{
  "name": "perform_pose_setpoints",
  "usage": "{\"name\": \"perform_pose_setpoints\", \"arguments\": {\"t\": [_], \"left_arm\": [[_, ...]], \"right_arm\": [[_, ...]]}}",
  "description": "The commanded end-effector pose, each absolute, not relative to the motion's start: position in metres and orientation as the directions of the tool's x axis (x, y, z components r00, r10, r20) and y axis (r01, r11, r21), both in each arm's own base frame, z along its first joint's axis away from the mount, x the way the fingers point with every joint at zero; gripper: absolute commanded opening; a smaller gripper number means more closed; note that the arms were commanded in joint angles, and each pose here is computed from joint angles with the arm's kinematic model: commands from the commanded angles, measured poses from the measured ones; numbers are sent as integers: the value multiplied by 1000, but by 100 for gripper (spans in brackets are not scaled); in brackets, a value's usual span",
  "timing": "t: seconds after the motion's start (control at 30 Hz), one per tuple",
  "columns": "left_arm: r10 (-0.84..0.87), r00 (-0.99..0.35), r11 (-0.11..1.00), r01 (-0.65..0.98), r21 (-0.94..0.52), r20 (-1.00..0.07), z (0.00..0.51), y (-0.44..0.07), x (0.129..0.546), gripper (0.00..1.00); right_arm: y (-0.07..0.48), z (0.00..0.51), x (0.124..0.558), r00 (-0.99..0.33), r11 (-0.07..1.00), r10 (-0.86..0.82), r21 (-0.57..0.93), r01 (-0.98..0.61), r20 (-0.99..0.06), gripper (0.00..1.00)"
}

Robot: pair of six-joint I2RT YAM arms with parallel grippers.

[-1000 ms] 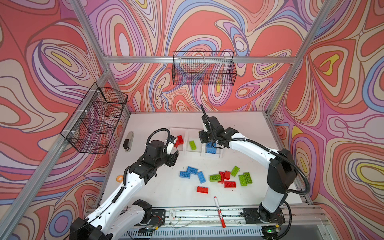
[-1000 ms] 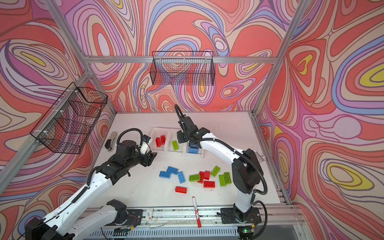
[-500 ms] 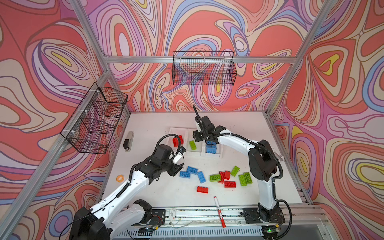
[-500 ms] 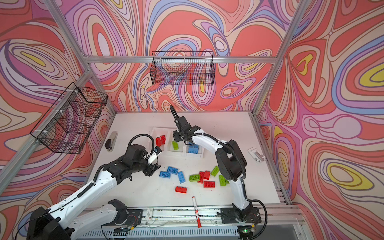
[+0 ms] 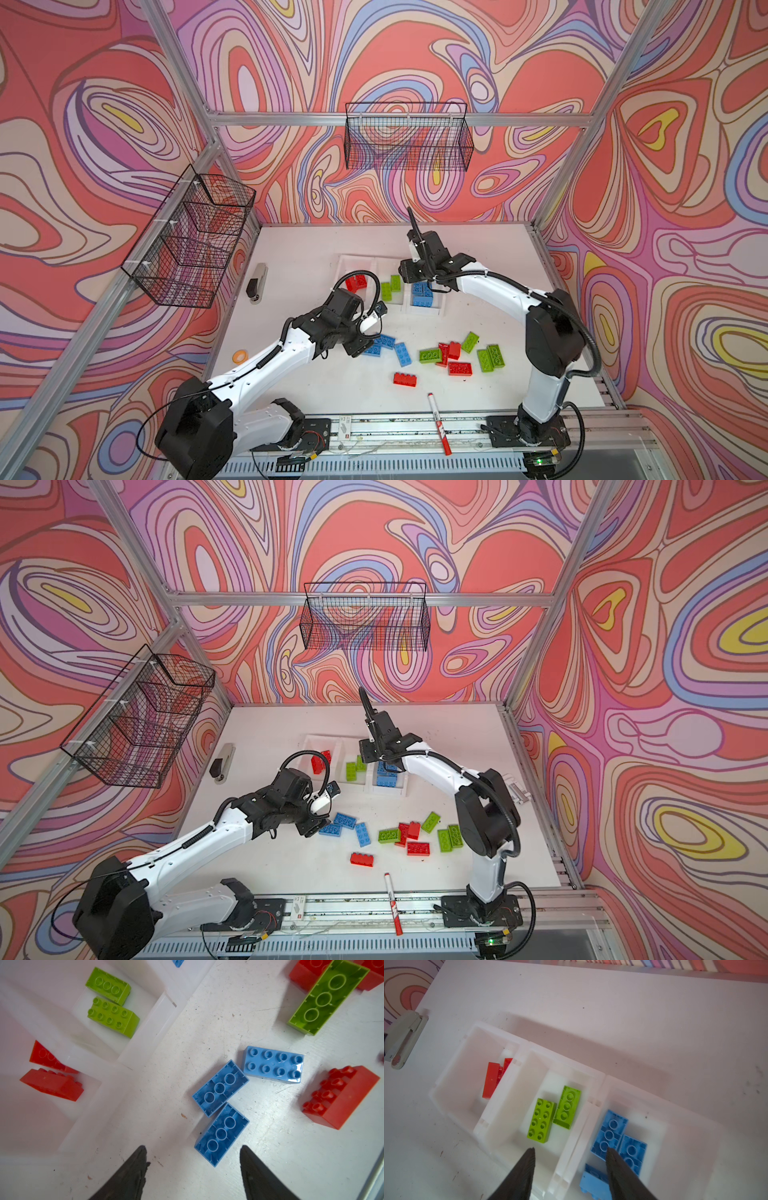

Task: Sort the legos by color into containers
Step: 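Drop the lime-green brick in the middle compartment while the left gripper reaches for green, then grasp a lime-green brick with the left gripper and drop it in the middle compartment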

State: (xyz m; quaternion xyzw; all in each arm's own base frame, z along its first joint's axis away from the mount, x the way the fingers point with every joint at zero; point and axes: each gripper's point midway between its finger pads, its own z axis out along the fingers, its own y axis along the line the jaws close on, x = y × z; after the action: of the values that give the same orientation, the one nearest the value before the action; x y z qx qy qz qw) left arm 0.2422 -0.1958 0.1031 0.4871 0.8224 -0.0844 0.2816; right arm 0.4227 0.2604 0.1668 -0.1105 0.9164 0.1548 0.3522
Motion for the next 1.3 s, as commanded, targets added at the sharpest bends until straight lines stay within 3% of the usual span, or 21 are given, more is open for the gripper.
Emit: {"name": "perform_pose_setpoints", "arguments": {"t": [0.0,0.27,0.57,0.9,1.27], "left_arm": [[756,-281,446,882,151,-591,116,-222,250,74],[751,-109,269,951,152,-651,113,-303,247,75],[753,15,85,989,119,-658,85,-384,227,75],[759,41,-49,999,6,-650,73,-396,193,75],[800,18,-39,999,-22,-599,49,-386,189,70]], "right_arm": [[216,176,416,-730,953,6,225,-203,-683,58],[117,170,402,-717,955,216,295,15,-663,58],[66,166,386,-693,943,302,312,116,-655,57],[52,164,380,-687,940,316,314,133,-655,58],[52,158,373,-697,938,323,317,143,-640,56]]}}
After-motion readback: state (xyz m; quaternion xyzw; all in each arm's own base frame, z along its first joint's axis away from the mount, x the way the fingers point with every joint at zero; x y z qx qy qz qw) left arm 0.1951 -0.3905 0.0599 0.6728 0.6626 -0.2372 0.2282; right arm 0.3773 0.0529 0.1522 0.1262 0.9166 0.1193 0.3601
